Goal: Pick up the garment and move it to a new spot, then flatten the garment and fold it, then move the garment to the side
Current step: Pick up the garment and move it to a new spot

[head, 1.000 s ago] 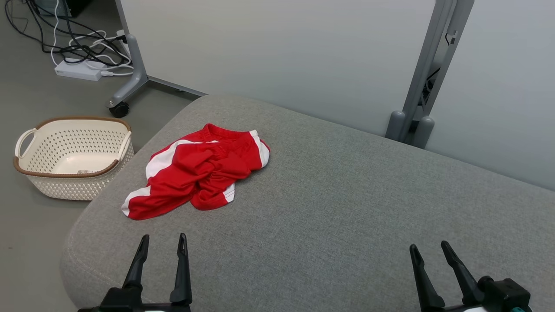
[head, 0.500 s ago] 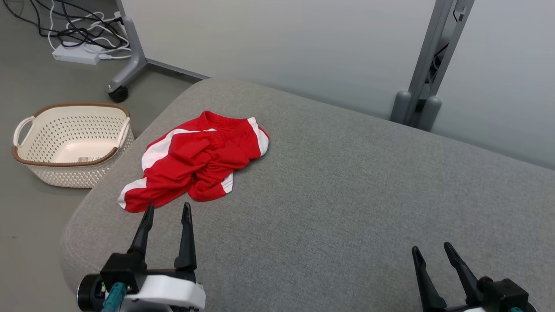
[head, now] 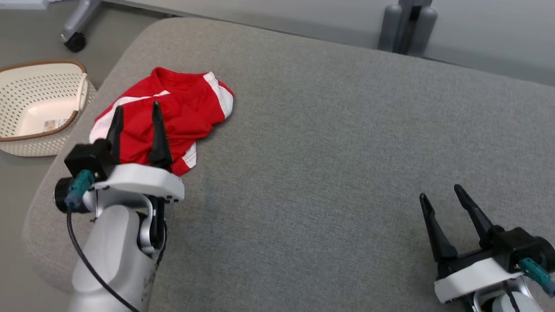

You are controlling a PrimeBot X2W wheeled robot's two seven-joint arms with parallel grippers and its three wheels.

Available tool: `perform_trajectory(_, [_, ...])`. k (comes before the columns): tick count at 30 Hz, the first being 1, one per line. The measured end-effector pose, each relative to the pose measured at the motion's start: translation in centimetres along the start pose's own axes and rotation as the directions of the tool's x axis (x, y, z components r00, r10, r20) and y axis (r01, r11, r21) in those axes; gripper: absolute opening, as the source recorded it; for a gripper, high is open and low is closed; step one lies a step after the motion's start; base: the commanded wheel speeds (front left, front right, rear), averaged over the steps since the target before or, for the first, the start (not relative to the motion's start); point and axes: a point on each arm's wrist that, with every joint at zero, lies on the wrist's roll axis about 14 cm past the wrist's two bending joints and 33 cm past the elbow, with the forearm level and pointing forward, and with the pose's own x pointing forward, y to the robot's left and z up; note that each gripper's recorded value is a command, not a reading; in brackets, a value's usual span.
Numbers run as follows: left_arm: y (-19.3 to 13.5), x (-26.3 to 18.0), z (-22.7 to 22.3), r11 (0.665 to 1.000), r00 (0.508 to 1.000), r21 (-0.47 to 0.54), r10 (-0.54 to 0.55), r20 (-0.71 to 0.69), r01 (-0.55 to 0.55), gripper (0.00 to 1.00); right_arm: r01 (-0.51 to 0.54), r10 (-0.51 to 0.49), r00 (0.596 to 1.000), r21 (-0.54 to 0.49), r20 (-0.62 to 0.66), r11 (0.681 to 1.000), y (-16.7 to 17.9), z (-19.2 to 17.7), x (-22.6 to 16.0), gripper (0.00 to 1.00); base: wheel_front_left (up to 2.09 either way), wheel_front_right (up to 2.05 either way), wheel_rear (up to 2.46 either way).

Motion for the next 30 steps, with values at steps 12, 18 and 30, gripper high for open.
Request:
perform_trajectory(12, [-0.3,6.9,-8.5,0.995,0.933,0.092,0.077,-0.352,-0.047,1.0,0.077,-0.076,0.996,0.016,-0.056,0.997,-4.1,-3.0,0.2,1.0,0.0,0.0,0.0])
perform_trajectory(18, [-0.3,8.2,-11.0,0.993,0.874,0.075,0.115,-0.471,-0.09,1.0,0.089,-0.088,0.995,0.025,-0.054,0.996,-4.8,-3.3,0.7,1.0,0.0,0.0,0.0])
perform_trajectory(30, [-0.4,7.4,-16.2,0.99,0.742,0.101,0.139,-0.656,-0.096,1.0,0.135,-0.133,0.99,0.034,-0.046,0.99,-6.4,-3.3,0.7,1.0,0.0,0.0,0.0])
